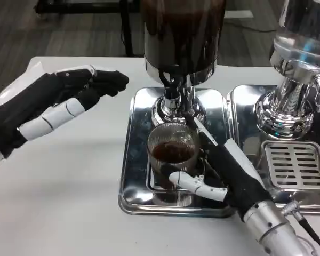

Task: Grasp the cup under the faucet to collect the drink, then remove the cup.

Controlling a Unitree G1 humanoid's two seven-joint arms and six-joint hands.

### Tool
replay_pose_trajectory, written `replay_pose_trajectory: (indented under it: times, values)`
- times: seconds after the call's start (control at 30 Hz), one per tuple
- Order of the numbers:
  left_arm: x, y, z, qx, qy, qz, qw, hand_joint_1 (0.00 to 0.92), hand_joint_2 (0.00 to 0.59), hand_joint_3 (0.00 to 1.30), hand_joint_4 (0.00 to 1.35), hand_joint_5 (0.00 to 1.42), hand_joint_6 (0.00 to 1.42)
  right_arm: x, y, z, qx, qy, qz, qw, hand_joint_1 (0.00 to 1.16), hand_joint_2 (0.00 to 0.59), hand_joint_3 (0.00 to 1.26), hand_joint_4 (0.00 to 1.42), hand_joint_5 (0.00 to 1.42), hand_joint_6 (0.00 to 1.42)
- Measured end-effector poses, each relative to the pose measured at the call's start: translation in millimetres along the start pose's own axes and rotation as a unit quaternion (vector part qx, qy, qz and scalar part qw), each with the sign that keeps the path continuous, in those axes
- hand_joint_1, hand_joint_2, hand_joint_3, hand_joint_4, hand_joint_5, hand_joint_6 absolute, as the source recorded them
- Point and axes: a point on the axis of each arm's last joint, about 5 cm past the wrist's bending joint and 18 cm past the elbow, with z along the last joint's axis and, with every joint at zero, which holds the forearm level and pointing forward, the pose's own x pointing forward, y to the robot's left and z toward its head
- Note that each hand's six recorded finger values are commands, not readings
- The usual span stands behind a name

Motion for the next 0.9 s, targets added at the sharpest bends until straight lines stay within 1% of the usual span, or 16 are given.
replay_pose_trajectory:
  times: [0.27,0.37,0.47,0.53,0.67,0.73,0.83,0.9]
  values:
    - [-0.1,0.0,-0.5,-0.003,0.003,0.000,1.0000,0.000,0.156,0.35,0.31,0.30,0.27,0.6,2.7,0.5,-0.010,0.000,-0.011,0.9999,0.64,0.160,0.00,0.00,0.00,0.21]
    - [-0.3,0.1,-0.7,-0.003,0.004,-0.002,1.0000,0.000,0.157,0.35,0.32,0.30,0.27,0.8,3.8,0.3,-0.016,0.001,-0.019,0.9997,0.67,0.166,0.00,0.00,0.10,0.30]
    - [-0.8,0.1,-1.5,-0.004,0.007,-0.002,1.0000,0.000,0.157,0.35,0.32,0.30,0.27,1.0,4.9,0.6,-0.025,0.000,-0.034,0.9991,0.68,0.159,0.00,0.01,0.18,0.38]
    - [-1.3,0.1,-2.3,-0.006,0.009,-0.004,0.9999,0.000,0.156,0.35,0.32,0.30,0.27,1.2,5.8,0.8,-0.030,0.000,-0.044,0.9986,0.68,0.161,0.02,0.07,0.24,0.42]
    - [-2.2,-0.1,-4.0,-0.009,0.014,-0.006,0.9998,0.000,0.151,0.36,0.32,0.30,0.27,1.5,8.5,1.3,-0.037,-0.002,-0.059,0.9976,0.69,0.161,0.13,0.20,0.33,0.49]
    - [-2.2,-0.2,-4.1,-0.009,0.014,-0.006,0.9998,0.000,0.149,0.36,0.32,0.30,0.27,1.4,9.7,1.3,-0.036,-0.001,-0.062,0.9974,0.69,0.161,0.19,0.26,0.37,0.52]
    - [-2.2,-0.3,-4.2,-0.009,0.014,-0.008,0.9998,0.000,0.148,0.36,0.32,0.30,0.27,1.1,11.5,1.0,-0.033,0.000,-0.069,0.9970,0.68,0.169,0.23,0.31,0.44,0.60]
    - [-2.2,-0.4,-4.3,-0.009,0.015,-0.009,0.9998,0.000,0.148,0.36,0.32,0.30,0.27,0.9,11.8,1.0,-0.033,-0.002,-0.070,0.9970,0.68,0.169,0.27,0.35,0.48,0.64]
